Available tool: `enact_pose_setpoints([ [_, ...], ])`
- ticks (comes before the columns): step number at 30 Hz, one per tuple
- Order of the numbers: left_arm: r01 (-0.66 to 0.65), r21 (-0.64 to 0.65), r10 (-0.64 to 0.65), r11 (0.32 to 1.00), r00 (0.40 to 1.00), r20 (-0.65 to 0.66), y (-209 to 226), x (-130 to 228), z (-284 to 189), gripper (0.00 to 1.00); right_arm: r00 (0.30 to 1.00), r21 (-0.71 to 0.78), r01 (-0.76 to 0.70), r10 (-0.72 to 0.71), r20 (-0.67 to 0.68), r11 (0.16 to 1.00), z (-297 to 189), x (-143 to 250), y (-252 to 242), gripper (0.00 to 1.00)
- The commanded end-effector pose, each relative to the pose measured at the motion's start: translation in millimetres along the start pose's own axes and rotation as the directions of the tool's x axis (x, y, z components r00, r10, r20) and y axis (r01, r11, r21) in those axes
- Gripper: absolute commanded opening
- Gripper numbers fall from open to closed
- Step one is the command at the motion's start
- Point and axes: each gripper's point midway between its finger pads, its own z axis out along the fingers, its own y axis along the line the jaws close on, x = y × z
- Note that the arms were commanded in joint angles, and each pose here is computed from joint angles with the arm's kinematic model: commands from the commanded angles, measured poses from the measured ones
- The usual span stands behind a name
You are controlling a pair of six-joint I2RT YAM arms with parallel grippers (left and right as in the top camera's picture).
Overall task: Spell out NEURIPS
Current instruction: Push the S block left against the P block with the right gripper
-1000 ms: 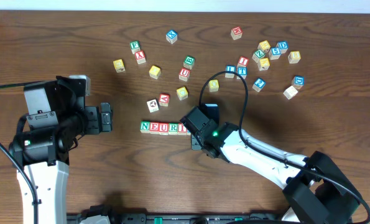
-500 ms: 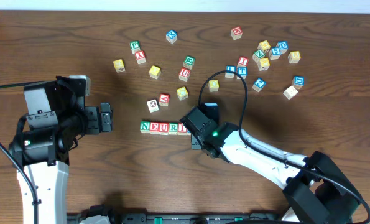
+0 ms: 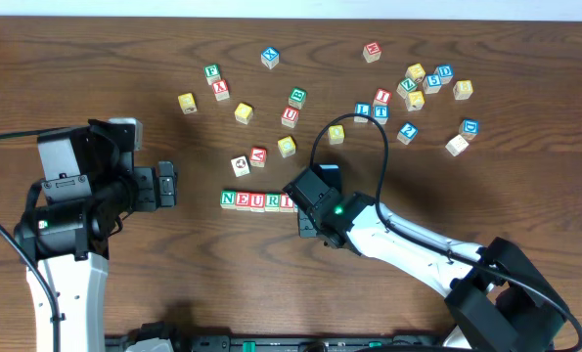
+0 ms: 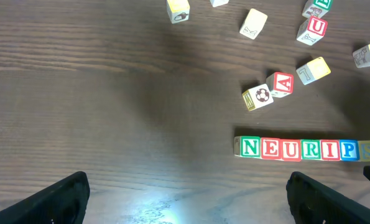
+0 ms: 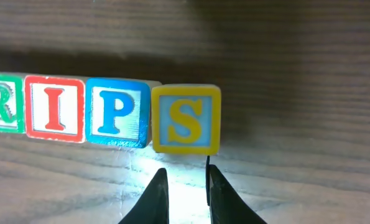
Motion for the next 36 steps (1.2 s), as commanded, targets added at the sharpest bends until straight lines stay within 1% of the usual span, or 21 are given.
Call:
enact_pose_setpoints([
  [1, -0.016, -0.007, 0.016, 1.0, 1.0, 0.014, 1.3, -4.7, -3.7, 0.99, 0.999, -0.021, 0.001, -0.002, -0.045, 1.0, -1.8, 10.8, 2.7, 0.15],
  [4, -0.016, -0.007, 0.016, 1.0, 1.0, 0.014, 1.3, -4.7, -3.7, 0.99, 0.994, 0.028, -0.028, 0.031, -0.104, 0.999, -2.9, 25.1, -9.0, 0.15],
  [7, -0.016, -0.007, 0.017, 1.0, 1.0, 0.014, 1.3, -4.7, -3.7, 0.99, 0.99, 0.135, -0.055, 0.071, -0.123, 0.989, -5.8, 34.4, -31.4, 0.15],
  [10, -0.016, -0.007, 0.017, 1.0, 1.0, 0.014, 1.2, -4.7, -3.7, 0.99, 0.994, 0.248, -0.067, 0.086, -0.069, 0.966, -9.5, 29.7, -54.0, 0.15],
  [14, -0.016, -0.007, 0.017, 1.0, 1.0, 0.014, 1.3, -4.7, -3.7, 0.99, 0.997, 0.305, -0.072, 0.06, 0.046, 0.95, -11.4, 8.1, -64.1, 0.15],
  [16, -0.016, -0.007, 0.017, 1.0, 1.0, 0.014, 1.3, -4.7, -3.7, 0.99, 0.995, 0.306, -0.061, 0.033, 0.095, 0.95, -11.6, -3.2, -62.6, 0.15],
  [18, -0.016, -0.007, 0.016, 1.0, 1.0, 0.014, 1.3, -4.7, -3.7, 0.99, 0.992, 0.271, -0.037, 0.002, 0.127, 0.962, -9.8, -13.5, -53.2, 0.15],
  [20, -0.016, -0.007, 0.017, 1.0, 1.0, 0.014, 1.3, -4.7, -3.7, 0.99, 0.99, 0.23, -0.035, 0.003, 0.14, 0.973, -8.0, -18.2, -44.0, 0.15],
  [26, -0.016, -0.007, 0.017, 1.0, 1.0, 0.014, 1.3, -4.7, -3.7, 0.99, 0.993, 0.135, -0.039, 0.023, 0.117, 0.99, -4.3, -17.1, -25.0, 0.15],
  [36, -0.016, -0.007, 0.016, 1.0, 1.0, 0.014, 1.3, -4.7, -3.7, 0.99, 0.994, 0.122, -0.035, 0.022, 0.104, 0.992, -3.7, -15.2, -22.7, 0.15],
])
